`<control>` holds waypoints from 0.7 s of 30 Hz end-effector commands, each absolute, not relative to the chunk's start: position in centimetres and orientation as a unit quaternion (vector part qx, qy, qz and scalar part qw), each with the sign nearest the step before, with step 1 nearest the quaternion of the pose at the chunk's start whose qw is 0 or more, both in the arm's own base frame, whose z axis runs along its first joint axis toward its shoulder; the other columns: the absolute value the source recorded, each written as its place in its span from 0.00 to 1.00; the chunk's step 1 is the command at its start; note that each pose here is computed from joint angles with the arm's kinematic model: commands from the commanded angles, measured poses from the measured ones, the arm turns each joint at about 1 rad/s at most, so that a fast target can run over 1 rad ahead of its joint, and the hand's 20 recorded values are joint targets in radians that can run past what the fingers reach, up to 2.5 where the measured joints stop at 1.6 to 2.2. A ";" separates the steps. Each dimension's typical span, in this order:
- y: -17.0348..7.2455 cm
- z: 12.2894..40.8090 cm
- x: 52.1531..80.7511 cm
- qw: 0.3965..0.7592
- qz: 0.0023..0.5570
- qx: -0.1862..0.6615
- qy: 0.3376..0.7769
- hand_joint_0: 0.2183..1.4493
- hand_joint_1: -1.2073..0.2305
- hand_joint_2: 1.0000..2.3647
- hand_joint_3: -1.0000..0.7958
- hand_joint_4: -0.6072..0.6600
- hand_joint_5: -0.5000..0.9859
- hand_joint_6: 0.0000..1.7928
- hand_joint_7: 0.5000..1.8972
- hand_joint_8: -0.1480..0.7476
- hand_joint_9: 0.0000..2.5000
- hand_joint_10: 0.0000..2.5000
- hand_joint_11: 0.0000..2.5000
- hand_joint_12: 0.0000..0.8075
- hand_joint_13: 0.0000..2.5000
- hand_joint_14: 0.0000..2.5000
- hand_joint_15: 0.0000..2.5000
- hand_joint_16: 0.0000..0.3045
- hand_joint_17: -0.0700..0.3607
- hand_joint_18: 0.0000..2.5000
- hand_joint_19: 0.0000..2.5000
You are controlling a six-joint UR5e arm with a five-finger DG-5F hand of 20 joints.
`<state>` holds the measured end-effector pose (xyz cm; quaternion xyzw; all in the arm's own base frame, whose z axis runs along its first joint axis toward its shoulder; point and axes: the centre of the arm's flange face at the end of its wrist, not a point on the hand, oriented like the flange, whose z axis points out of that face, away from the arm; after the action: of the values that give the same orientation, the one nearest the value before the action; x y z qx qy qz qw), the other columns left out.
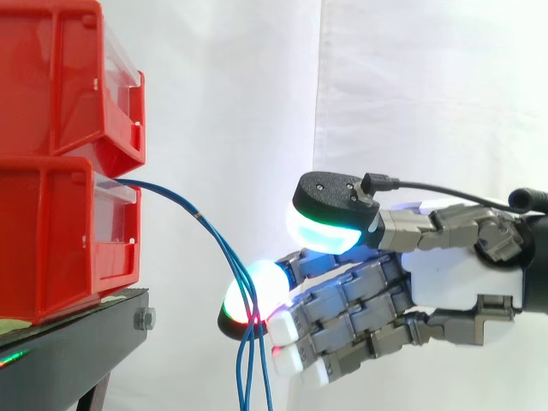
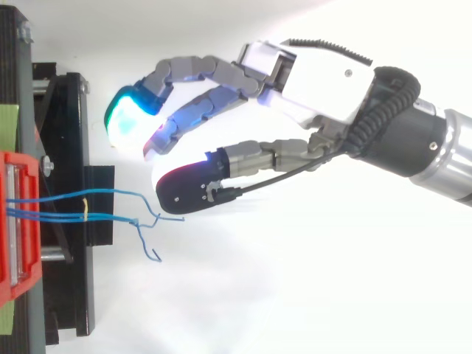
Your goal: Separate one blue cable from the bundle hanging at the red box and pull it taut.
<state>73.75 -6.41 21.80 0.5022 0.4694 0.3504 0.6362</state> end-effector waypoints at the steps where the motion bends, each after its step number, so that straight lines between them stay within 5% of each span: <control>1: -6.0 20.9 74.3 0.638 0.359 0.500 0.463 0.31 0.41 0.00 0.32 0.69 0.22 0.28 0.25 0.53 0.36 0.01 0.18 0.35 0.33 0.01 0.14 0.08 0.29 0.28 0.12; 21: -2.8 22.2 75.3 0.643 0.375 0.484 0.460 0.31 0.41 0.00 0.32 0.69 0.23 0.28 0.26 0.53 0.37 0.01 0.18 0.36 0.34 0.01 0.15 0.08 0.30 0.28 0.12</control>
<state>75.21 -3.12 22.12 0.4848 0.4615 0.3722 0.6430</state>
